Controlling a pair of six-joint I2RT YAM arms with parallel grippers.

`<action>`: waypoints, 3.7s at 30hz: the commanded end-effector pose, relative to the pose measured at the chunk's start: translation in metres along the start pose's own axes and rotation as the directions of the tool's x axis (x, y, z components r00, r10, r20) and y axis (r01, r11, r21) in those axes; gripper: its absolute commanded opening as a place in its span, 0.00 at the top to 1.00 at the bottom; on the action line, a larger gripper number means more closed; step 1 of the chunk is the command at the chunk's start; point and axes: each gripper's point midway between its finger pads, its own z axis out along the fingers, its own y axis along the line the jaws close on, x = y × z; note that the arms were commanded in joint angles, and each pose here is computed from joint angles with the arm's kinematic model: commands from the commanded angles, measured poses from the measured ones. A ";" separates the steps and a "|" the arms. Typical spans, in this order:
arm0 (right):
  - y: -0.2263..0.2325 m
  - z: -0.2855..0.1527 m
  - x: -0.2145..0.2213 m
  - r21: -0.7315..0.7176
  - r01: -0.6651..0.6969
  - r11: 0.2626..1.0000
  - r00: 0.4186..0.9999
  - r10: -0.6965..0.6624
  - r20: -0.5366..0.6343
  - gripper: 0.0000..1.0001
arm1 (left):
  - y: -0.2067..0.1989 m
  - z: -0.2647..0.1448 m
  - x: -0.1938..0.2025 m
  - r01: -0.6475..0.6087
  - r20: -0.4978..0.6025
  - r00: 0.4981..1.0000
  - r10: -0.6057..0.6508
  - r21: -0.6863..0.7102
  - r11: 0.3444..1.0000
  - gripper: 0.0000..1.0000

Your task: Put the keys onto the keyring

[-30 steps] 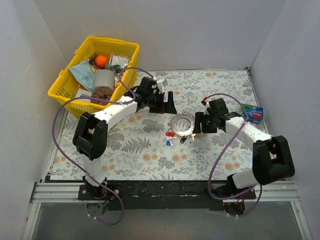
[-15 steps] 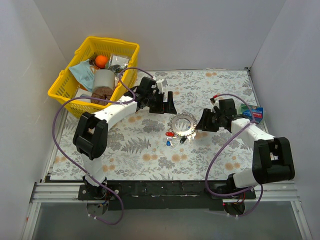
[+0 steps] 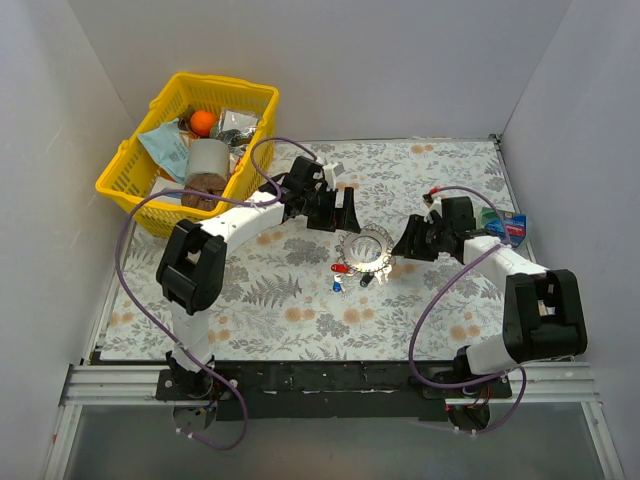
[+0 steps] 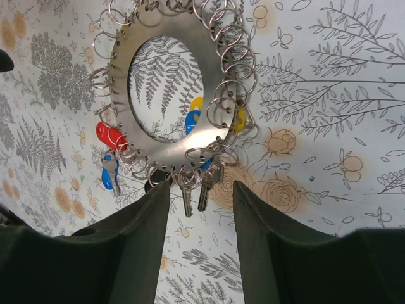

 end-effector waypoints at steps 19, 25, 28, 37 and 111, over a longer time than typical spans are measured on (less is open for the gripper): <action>-0.022 0.013 0.015 -0.147 -0.046 0.988 0.999 0.050 0.021 0.53 | -0.018 -0.004 -0.007 -0.021 0.006 1.000 0.021 0.052 0.998 0.14; -0.032 0.015 0.016 -0.123 -0.032 0.992 0.999 0.034 0.015 0.57 | -0.021 -0.006 -0.007 -0.022 0.006 1.000 0.022 0.066 0.998 0.13; -0.033 0.017 0.018 -0.127 -0.031 0.991 1.000 0.031 0.002 0.58 | -0.021 -0.005 -0.007 -0.024 0.004 1.000 0.024 0.070 0.997 0.13; -0.035 0.025 0.021 -0.150 -0.028 0.988 0.999 0.023 -0.035 0.59 | -0.021 -0.005 -0.006 -0.020 0.004 1.000 0.020 0.071 0.997 0.13; 0.027 0.017 -0.035 -0.214 0.174 0.961 0.985 -0.167 0.049 0.90 | -0.022 -0.008 0.005 -0.037 -0.016 0.999 0.039 0.096 0.995 0.14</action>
